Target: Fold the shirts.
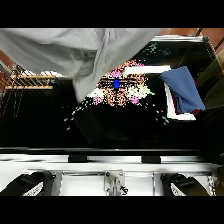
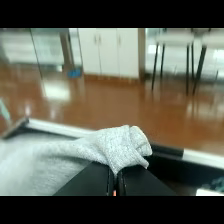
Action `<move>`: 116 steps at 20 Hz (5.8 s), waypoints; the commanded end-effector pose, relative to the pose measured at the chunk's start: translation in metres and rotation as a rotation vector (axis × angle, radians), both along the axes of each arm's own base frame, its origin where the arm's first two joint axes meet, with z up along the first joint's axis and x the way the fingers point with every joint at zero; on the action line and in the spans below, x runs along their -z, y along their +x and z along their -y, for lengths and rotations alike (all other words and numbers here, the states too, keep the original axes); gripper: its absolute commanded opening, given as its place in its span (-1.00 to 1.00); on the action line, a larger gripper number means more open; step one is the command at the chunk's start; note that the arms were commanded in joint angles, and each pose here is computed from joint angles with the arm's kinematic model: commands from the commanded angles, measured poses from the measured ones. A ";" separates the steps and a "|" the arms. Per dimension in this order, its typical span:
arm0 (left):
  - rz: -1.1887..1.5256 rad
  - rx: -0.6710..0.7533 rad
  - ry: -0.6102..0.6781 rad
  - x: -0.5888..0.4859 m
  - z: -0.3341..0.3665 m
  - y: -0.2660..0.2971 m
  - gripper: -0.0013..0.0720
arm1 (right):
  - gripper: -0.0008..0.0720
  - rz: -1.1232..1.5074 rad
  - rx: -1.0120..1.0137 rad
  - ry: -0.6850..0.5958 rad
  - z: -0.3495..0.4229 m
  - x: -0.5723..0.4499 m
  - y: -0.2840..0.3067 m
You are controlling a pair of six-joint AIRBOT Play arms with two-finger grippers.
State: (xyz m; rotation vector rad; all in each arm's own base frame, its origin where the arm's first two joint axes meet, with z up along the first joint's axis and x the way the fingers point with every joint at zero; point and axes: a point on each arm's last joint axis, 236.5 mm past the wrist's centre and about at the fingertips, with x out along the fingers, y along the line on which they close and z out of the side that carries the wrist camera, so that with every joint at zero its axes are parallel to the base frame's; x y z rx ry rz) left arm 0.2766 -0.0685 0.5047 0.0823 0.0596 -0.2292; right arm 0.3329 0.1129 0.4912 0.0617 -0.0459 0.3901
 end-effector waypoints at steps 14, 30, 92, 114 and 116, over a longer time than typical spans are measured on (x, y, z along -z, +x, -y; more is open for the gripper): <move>0.039 -0.132 0.125 0.022 0.003 0.114 -0.89 | -0.79 -0.667 0.045 -0.223 0.015 0.165 0.002; -1.174 0.055 0.201 0.419 0.097 0.188 0.55 | -0.79 -1.141 0.063 -0.278 -0.005 0.356 0.109; 0.162 -0.086 -0.187 -0.021 -0.064 0.051 -0.88 | -0.79 -0.892 0.128 -0.114 0.027 0.206 -0.026; -1.019 0.236 -0.184 0.429 0.063 0.254 1.00 | 0.91 -0.988 0.243 -0.060 0.003 0.429 0.175; -1.201 0.191 -0.048 0.449 0.027 0.214 1.00 | 0.91 -1.057 0.249 -0.211 0.027 0.430 0.151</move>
